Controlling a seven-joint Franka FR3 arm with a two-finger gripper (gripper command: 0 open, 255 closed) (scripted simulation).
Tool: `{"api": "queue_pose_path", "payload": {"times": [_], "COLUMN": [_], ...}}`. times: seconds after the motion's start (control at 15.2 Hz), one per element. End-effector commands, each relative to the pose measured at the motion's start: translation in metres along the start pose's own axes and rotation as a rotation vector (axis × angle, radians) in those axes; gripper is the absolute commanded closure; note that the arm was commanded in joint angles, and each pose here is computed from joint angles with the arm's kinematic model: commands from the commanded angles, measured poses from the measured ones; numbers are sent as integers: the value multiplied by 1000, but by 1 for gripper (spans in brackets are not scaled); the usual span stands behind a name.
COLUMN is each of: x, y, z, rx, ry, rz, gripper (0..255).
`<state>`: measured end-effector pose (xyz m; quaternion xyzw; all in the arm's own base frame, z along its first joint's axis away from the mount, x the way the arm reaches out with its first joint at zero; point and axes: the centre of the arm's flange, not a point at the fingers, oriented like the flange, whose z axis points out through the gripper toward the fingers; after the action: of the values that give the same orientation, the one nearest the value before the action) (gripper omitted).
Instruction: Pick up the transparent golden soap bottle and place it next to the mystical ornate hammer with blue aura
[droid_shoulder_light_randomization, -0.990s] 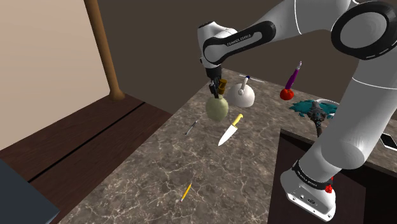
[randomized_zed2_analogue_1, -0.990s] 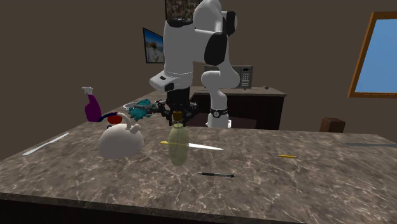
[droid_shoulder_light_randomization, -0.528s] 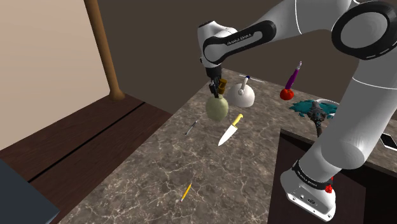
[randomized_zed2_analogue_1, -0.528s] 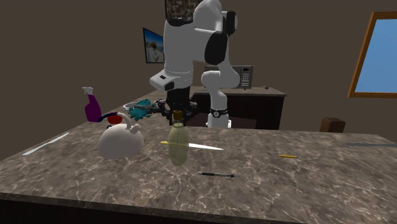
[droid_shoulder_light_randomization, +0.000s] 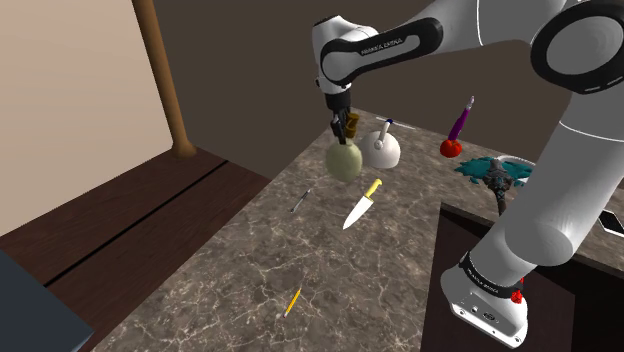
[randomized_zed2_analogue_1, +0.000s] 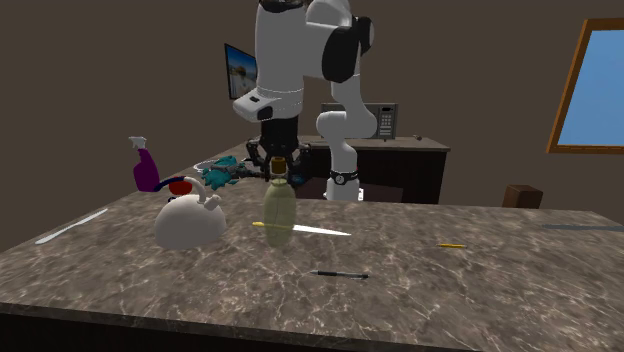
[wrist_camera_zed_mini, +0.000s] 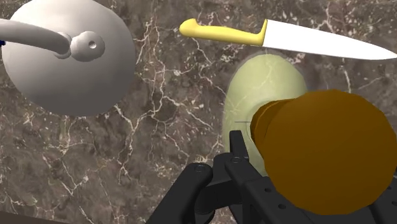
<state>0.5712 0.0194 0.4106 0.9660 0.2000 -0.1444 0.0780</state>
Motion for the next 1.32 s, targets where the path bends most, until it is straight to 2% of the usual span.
{"api": "queue_pose_path", "payload": {"times": [0.0, 1.25], "x": [-4, -35], "y": [1, 11], "z": [-11, -106], "rx": [0, 0], "ry": [0, 0], "rz": [0, 0], "gripper": [255, 255]}}
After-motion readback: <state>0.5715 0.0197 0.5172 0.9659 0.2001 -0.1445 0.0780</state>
